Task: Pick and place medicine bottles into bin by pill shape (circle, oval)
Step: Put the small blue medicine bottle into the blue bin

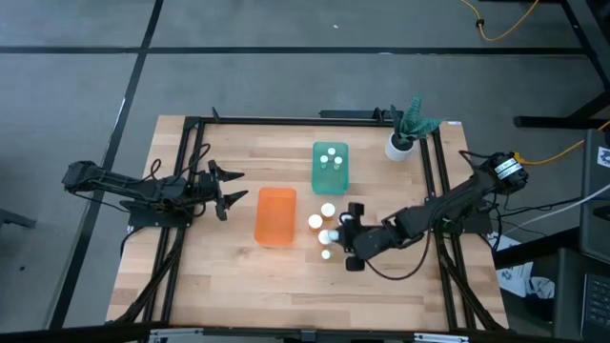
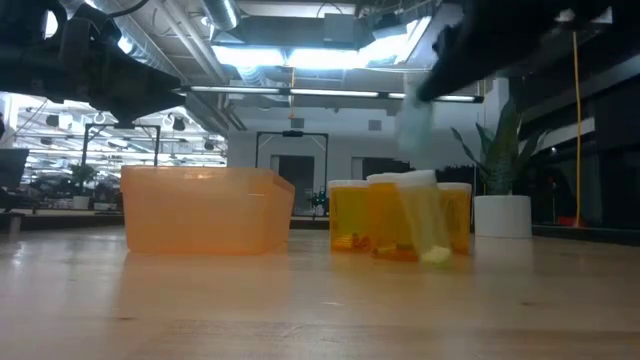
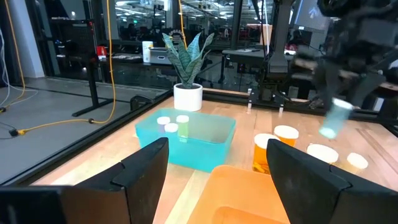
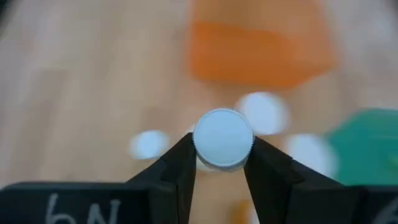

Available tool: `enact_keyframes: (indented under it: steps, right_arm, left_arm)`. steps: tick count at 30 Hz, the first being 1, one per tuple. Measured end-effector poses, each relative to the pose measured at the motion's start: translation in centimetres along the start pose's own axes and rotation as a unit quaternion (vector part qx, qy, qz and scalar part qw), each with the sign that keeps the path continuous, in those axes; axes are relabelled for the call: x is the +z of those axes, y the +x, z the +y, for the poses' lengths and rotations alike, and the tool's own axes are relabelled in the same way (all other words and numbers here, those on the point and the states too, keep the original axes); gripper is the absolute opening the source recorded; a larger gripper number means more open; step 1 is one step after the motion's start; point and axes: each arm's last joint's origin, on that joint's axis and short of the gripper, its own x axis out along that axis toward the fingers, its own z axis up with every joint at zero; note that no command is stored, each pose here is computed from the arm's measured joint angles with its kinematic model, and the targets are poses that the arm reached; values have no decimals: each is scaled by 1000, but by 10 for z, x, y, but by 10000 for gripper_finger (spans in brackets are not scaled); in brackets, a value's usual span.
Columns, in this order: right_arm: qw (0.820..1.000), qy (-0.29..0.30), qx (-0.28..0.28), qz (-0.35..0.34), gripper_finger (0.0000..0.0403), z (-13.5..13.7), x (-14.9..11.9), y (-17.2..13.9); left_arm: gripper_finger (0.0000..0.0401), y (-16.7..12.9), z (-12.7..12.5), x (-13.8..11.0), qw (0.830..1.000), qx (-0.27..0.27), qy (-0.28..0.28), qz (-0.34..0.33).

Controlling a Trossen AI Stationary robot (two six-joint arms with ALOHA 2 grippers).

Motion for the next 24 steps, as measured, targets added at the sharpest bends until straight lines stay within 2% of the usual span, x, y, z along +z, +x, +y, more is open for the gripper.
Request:
enact_keyframes:
  steps: [5,9,17,24]
  right_arm:
    - [992,-4,-126,-4,125,-18,16,-5]
    - [988,8,-156,7,125,-42,23,2]
    - [987,59,-134,62,125,-111,24,26]
    - [986,109,-105,72,126,-161,7,43]
  left_arm:
    - [263,0,0,0,1000,0,0,0]
    - [263,0,0,0,1000,0,0,0]
    - [263,0,0,0,1000,0,0,0]
    - [263,0,0,0,1000,0,11,0]
